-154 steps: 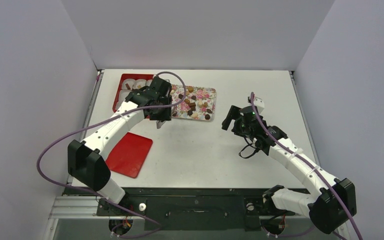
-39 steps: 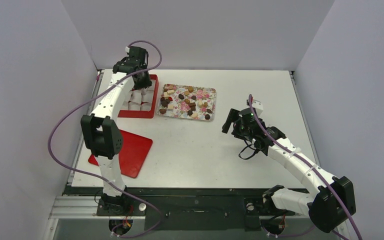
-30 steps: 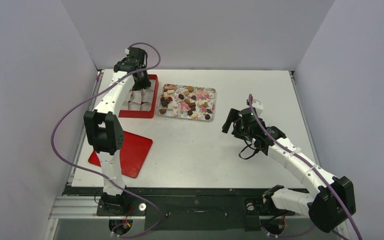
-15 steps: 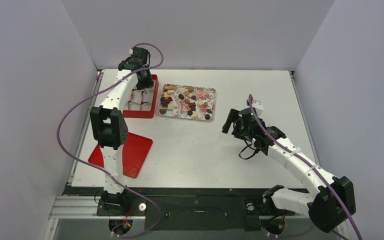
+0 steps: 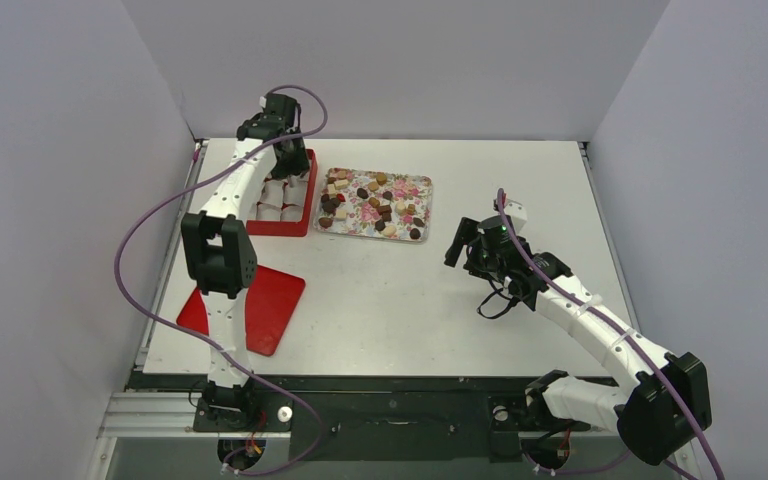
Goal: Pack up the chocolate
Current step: Place the fake chocolate in the packing box.
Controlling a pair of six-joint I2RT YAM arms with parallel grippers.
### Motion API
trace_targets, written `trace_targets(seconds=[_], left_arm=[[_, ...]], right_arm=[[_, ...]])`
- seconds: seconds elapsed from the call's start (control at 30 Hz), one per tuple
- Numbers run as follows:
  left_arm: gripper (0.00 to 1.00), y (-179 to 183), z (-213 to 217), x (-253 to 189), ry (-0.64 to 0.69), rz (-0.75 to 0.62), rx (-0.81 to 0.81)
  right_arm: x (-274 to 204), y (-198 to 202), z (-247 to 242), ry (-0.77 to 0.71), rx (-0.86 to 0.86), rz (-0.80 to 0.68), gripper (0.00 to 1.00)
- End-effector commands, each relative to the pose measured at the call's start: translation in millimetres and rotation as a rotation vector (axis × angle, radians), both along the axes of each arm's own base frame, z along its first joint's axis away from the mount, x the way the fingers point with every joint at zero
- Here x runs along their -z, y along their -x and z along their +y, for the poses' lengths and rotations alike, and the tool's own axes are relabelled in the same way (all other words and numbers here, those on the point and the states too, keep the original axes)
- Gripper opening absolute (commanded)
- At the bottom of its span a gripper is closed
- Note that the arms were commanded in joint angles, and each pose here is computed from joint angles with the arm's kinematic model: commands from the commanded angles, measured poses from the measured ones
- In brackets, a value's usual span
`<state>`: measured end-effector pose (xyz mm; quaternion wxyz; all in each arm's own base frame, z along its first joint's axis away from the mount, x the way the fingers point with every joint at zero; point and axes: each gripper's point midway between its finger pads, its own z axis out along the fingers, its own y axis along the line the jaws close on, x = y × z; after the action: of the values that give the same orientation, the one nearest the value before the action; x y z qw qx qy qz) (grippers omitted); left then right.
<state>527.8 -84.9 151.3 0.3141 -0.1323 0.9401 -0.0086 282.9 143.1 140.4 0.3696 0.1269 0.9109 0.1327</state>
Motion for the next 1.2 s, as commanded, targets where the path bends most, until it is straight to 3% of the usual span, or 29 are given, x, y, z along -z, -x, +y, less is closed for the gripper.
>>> trace_targets(seconds=[0.0,0.67,1.17], left_arm=[[0.41,-13.8,1.8,-32.1,0.011,-0.090,0.001],[0.41,11.2,-0.5,-103.4,0.019,-0.204,0.010],[0.42,83.9,-72.5,-115.5,0.057,-0.201,0.182]], right_arm=[[-17.8,-10.8,-0.8,-0.002,0.014,-0.048,0.89],[-21.3,-14.0,3.3,-0.015,0.005,-0.057,0.89],[-19.3,-11.5,-3.8,-0.005,0.031,-0.069,0.89]])
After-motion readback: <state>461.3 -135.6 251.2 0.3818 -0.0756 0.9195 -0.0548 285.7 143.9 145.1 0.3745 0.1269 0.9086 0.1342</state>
